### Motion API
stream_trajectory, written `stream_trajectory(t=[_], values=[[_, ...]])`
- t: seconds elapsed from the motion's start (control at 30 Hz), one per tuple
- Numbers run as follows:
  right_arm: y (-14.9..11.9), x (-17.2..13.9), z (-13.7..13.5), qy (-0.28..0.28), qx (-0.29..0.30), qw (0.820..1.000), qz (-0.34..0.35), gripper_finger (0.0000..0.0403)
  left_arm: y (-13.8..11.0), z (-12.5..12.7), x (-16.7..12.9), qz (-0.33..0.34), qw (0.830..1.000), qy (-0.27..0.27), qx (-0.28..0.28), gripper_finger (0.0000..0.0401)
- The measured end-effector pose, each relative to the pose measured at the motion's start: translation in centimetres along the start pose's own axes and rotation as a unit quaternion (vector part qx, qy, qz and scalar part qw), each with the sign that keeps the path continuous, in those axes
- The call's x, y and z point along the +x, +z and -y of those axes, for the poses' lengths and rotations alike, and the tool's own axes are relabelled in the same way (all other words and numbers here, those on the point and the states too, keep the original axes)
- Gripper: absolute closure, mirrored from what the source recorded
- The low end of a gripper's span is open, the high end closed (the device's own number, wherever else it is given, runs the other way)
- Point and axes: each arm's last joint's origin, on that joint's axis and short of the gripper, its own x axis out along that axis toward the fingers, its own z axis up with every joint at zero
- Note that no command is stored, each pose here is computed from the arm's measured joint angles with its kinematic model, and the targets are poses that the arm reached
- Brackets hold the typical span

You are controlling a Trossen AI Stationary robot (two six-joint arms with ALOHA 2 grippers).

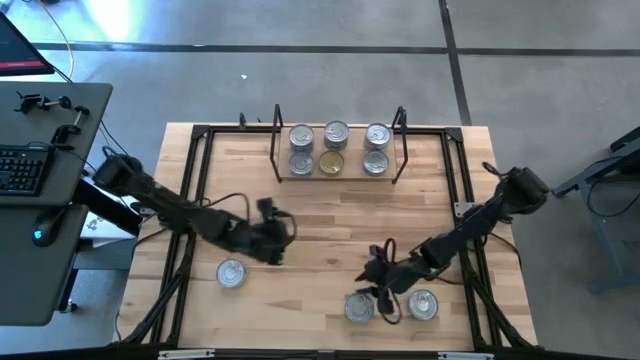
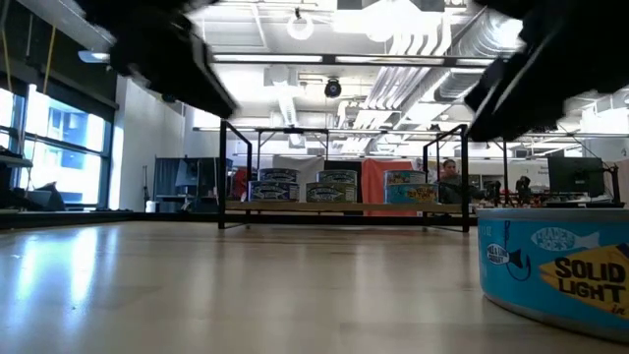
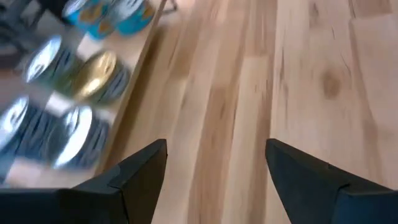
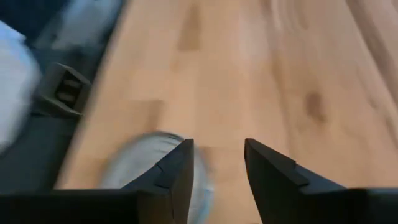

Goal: Stack canned seafood by type on shelf
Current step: Stack the green tuna can on top of the bottom green tuna can on the shelf

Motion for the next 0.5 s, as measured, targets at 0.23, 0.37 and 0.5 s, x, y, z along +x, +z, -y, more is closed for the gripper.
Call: stream_trajectory(t=[0.23, 0.37, 0.5], values=[[0.6, 1.6, 3.4, -0.053, -0.019, 0.998, -0.012, 0.027, -3.9, 0.3, -6.7, -0.12, 0.987, -0.076, -0.076, 0.0135], [1.7, 1.9, 5.2, -0.072, -0.042, 0.996, 0.006, 0.027, -6.3, 1.7, -9.5, -0.222, 0.955, -0.113, -0.163, 0.0135], [2.5, 2.1, 6.7, -0.089, -0.041, 0.995, 0.021, 0.027, -8.0, 3.9, -11.5, -0.271, 0.926, -0.135, -0.228, 0.0135]])
